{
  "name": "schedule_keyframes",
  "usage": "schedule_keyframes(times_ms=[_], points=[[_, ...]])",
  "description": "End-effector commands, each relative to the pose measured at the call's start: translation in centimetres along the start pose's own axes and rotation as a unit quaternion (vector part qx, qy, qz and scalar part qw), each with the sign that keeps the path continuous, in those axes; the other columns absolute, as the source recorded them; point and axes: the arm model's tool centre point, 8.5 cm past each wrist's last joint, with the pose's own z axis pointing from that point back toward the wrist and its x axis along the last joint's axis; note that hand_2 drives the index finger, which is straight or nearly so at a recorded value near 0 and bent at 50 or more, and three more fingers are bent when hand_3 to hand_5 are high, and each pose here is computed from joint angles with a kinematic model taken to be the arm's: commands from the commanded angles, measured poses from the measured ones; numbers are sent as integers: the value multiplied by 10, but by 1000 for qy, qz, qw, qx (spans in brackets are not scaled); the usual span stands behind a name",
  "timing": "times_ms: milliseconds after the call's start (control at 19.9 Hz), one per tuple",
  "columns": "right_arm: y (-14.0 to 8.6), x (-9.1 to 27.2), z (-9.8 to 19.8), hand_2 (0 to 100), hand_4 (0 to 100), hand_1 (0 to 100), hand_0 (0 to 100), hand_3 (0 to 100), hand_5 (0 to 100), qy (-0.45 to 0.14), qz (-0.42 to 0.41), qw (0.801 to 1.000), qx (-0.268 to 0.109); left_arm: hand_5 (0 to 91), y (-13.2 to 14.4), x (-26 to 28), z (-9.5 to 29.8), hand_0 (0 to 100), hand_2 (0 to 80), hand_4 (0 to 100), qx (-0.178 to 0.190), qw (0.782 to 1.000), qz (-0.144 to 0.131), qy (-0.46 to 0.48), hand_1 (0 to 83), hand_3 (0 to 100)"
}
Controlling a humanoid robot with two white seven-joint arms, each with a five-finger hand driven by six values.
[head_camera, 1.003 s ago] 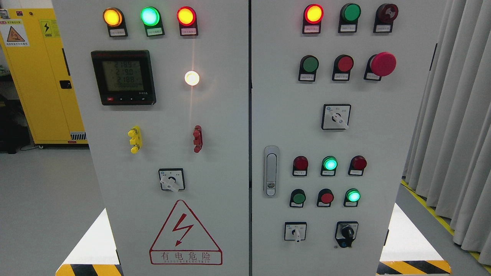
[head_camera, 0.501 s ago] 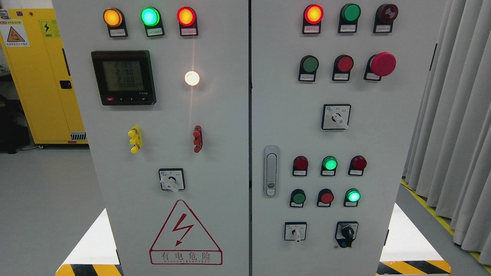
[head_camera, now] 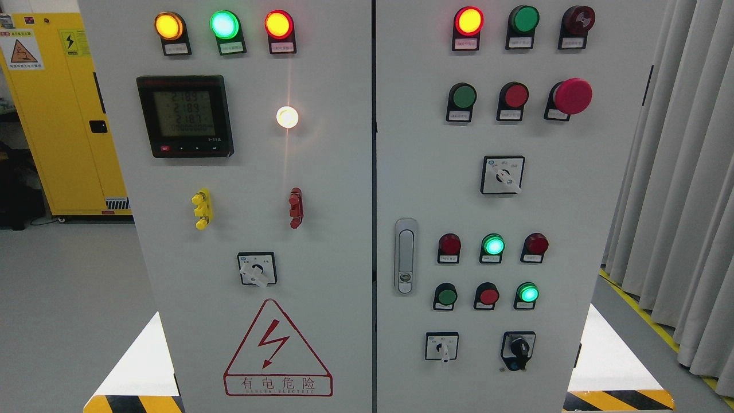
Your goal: Turn on light switch 1
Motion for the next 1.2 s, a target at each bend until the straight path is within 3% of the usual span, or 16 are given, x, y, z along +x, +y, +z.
schedule_keyframes(times_ms=[0,50,201,401,752,1153], points=[[0,-1,0,40,0,500,0,0,0,4,-14,1000,-1,0,-29,-155,110,203,0,208,-30,947,62,315,387,61],[0,-1,0,40,0,500,0,0,0,4,-14,1000,-1,0,-31,-159,115,215,0,123,-42,942,59,329,381,5],[0,-1,0,40,0,500,0,0,0,4,-14,1000,-1,0,-39,-166,124,225,0,0,-72,930,38,357,364,0],[0,-1,0,40,0,500,0,0,0,4,-14,1000,-1,0,-45,-170,124,235,0,0,-87,910,28,404,317,0],[0,-1,0,40,0,500,0,0,0,4,-14,1000,-1,0,-46,-167,116,226,0,0,-62,913,30,403,200,0],[0,-1,0,40,0,500,0,0,0,4,-14,1000,-1,0,-49,-163,110,180,0,0,-61,915,30,398,162,0]])
